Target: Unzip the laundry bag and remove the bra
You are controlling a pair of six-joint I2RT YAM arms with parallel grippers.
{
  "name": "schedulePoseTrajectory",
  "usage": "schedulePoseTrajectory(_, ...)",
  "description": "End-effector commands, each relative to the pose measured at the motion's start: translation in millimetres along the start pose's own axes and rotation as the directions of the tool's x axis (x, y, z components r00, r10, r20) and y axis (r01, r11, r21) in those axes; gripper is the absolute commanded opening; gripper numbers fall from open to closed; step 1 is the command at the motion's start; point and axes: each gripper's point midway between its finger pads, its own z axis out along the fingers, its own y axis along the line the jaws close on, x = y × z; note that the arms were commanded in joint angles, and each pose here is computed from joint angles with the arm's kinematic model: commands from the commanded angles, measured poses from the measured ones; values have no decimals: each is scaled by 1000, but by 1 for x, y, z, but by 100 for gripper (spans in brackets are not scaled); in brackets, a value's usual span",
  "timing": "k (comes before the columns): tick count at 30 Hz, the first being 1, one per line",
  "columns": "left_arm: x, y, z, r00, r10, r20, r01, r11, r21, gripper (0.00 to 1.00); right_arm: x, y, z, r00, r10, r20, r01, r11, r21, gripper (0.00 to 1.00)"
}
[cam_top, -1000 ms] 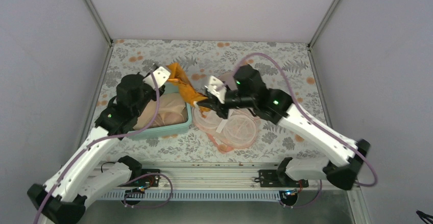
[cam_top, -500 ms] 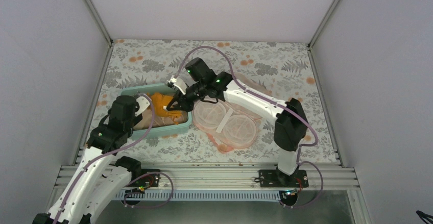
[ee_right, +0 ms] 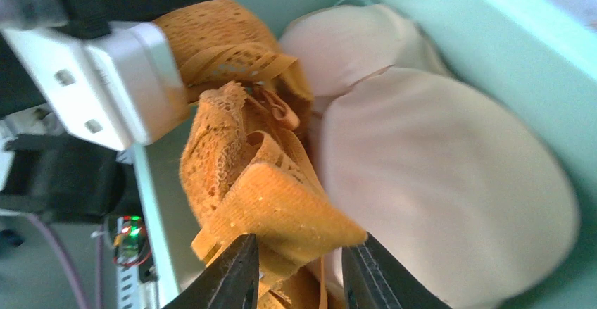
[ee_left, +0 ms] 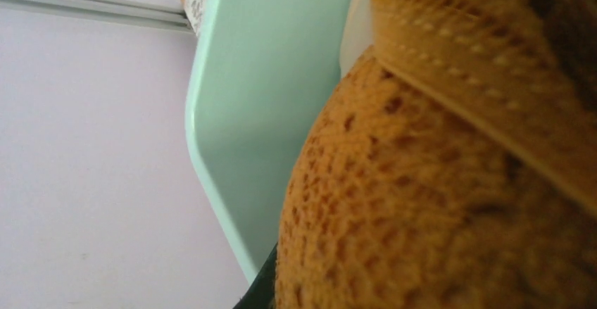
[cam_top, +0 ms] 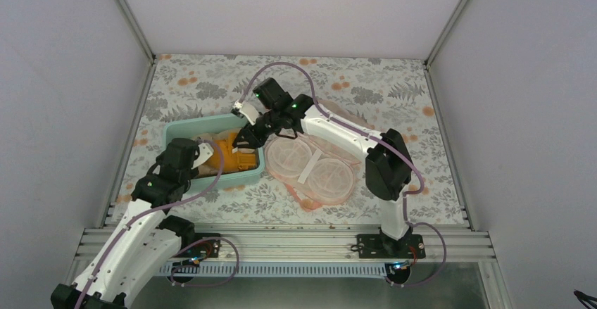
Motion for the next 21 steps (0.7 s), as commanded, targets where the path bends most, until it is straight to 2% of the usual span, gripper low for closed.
schedulePoseTrajectory(1,-13,24,2,1000,-1,17,3,996,-92,8,-27,-25,-8,997,2,77,-14,989,146,33)
schedulePoseTrajectory(4,-19,32,0,999,-21,28,24,995,-100,10,-33,-33,-7,995,-3,95,-14,983,184,34)
schedulePoseTrajectory(8,-20,33,3,999,-22,28,25,993,-114,12,-43,-46,-12,994,-5,107,-23,964,264,42)
schedulePoseTrajectory(10,-18,26,6,999,-25,22,27,995,-97,13,-53,-52,-22,993,-20,120,-20,946,324,49)
schedulePoseTrajectory(15,-13,18,9,999,-42,13,43,996,-73,13,-72,-53,-57,987,-55,150,-18,897,441,53)
schedulePoseTrajectory(18,-12,16,9,998,-54,13,55,996,-63,13,-62,-38,-64,989,-58,137,-11,890,455,52)
schedulePoseTrajectory(21,-11,15,10,997,-74,13,75,996,-53,13,-37,14,-47,982,-156,105,109,926,361,54)
